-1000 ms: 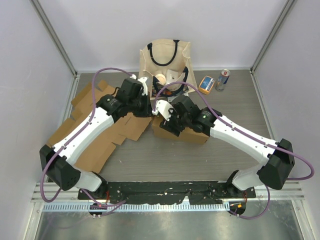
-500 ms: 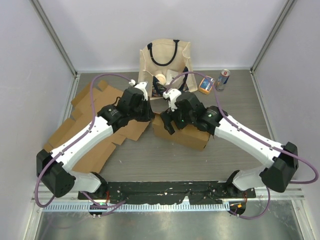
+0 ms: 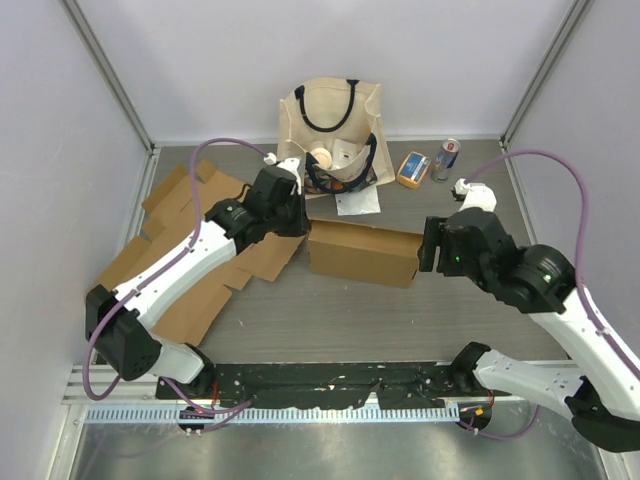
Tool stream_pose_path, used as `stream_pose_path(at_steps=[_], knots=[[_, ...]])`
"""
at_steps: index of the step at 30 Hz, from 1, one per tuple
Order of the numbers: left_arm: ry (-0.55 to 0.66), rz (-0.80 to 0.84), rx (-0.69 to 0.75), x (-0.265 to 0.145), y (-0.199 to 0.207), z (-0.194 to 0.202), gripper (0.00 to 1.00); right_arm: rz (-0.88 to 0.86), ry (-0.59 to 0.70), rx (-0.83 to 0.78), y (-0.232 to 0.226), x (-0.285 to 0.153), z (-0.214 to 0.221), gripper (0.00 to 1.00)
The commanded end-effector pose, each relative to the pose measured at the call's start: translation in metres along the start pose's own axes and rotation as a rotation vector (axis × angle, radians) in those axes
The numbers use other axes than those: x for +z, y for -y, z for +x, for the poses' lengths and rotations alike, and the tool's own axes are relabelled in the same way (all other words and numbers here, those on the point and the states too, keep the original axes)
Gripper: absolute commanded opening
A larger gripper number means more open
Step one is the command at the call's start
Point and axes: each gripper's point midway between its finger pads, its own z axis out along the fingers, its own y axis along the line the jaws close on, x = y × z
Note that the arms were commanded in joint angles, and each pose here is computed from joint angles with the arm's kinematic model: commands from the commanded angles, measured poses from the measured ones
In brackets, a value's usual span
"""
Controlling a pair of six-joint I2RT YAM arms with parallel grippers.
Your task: Fold the paper box
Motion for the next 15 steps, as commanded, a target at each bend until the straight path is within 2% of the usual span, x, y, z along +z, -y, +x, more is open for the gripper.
stream_pose_path(at_steps=[1,2,3,4,6,15], knots=[[-0.108,-0.046,0.033,0.000,-0.011,0.023,0.00,0.194,0.057,-0.111,0.024,0.031,-0.010,0.74],[-0.107,-0.048,0.035,0.000,-0.012,0.023,0.00,0.181,0.090,-0.109,0.026,0.031,-0.014,0.74],[-0.107,-0.048,0.038,0.000,-0.012,0.023,0.00,0.091,0.156,-0.079,0.011,0.034,-0.025,0.67],[-0.108,-0.048,0.042,0.000,-0.012,0.023,0.00,0.066,0.153,-0.127,0.013,0.043,-0.015,0.62],[-0.108,-0.046,0.051,-0.002,-0.012,0.021,0.00,-0.013,0.238,-0.089,0.009,0.039,-0.026,0.49],[-0.122,-0.037,0.070,-0.002,-0.012,0.026,0.00,-0.007,0.200,-0.120,0.019,0.079,-0.019,0.44]])
